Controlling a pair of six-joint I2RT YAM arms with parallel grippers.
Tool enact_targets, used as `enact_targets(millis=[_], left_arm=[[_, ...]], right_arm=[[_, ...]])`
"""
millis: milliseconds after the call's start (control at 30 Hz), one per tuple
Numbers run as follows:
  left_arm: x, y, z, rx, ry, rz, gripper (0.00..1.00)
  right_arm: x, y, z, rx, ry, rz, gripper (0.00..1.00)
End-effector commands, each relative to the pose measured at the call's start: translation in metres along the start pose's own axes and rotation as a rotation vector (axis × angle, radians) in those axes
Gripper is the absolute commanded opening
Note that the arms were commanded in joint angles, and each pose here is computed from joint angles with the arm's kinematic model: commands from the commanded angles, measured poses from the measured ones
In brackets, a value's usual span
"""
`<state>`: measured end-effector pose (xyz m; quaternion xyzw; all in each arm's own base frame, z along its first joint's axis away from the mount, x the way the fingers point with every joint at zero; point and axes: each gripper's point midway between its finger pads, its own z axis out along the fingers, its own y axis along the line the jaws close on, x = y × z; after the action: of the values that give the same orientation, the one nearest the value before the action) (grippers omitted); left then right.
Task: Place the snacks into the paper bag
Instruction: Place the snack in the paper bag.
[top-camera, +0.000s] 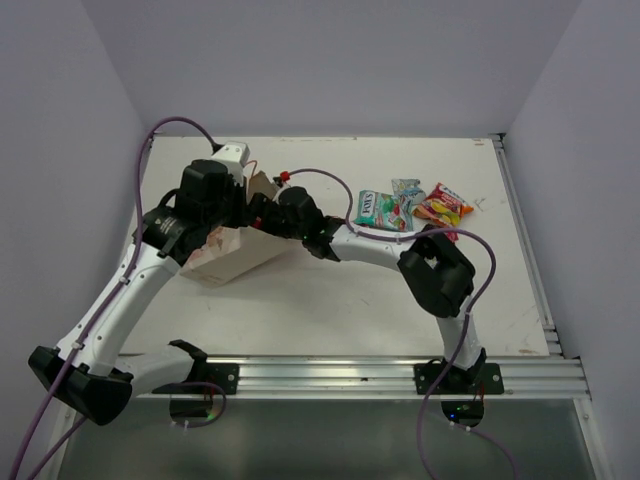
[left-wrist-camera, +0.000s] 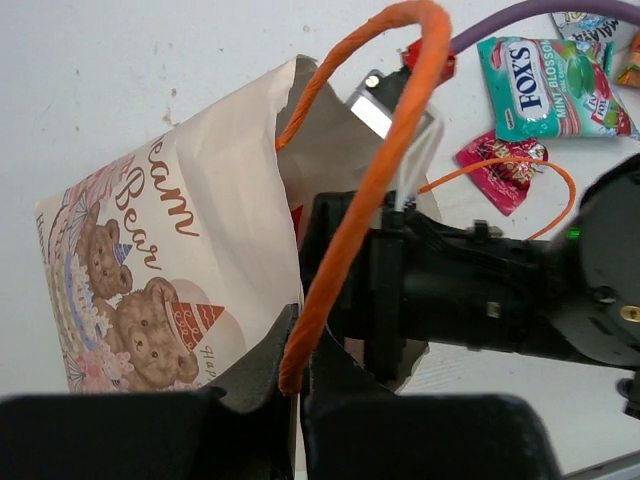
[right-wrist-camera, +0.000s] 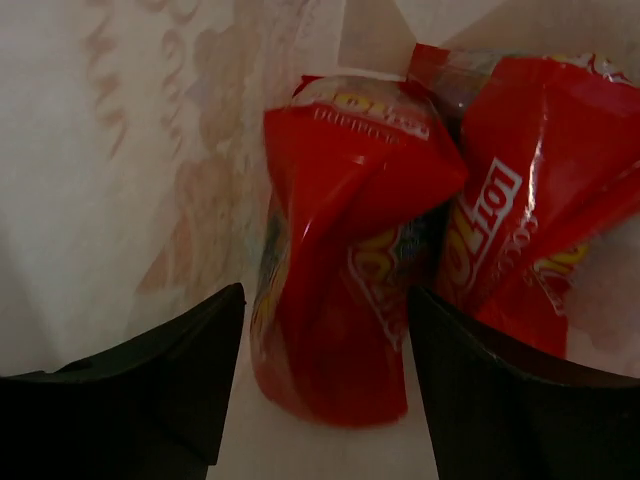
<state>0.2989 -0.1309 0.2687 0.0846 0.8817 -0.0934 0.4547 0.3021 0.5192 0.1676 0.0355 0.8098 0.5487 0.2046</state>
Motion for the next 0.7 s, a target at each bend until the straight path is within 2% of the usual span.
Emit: enact_targets(millis=[0, 133, 333, 367, 433, 533, 667], left_arm=[[-0.037, 0.000, -0.017, -0.007, -0.143, -0.030, 0.00], [-0.040, 0.005, -0.022, -0.030, -0.160, -0.038, 0.00], [-0.041, 0.007, -0.025, -0.040, -0.164, -0.034, 0.00], [-0.042, 0.007, -0.025, -0.038, -0.166, -0.035, 0.00], [-0.043, 0.006, -0.028, -0.030, -0.169, -0.035, 0.00], [-0.045, 0.005, -0.030, -0.027, -0.175, -0.036, 0.00], [-0.048, 0.002, -0.033, -0.011, -0.178, -0.037, 0.00]], right_arm=[[-0.019, 0.065, -0.047, -0.116, -0.049, -0.149, 0.71], [-0.031, 0.057, -0.071, -0.051, -0.070, -0.216, 0.74], [-0.055, 0.053, -0.113, 0.092, -0.108, -0.462, 0.76], [-0.055, 0.043, -0.120, 0.148, -0.091, -0.484, 0.77], [-0.074, 0.044, -0.136, 0.216, -0.152, -0.583, 0.77], [-0.086, 0.029, -0.153, 0.326, -0.175, -0.682, 0.80], [-0.108, 0.000, -0.167, 0.484, -0.220, -0.765, 0.83]])
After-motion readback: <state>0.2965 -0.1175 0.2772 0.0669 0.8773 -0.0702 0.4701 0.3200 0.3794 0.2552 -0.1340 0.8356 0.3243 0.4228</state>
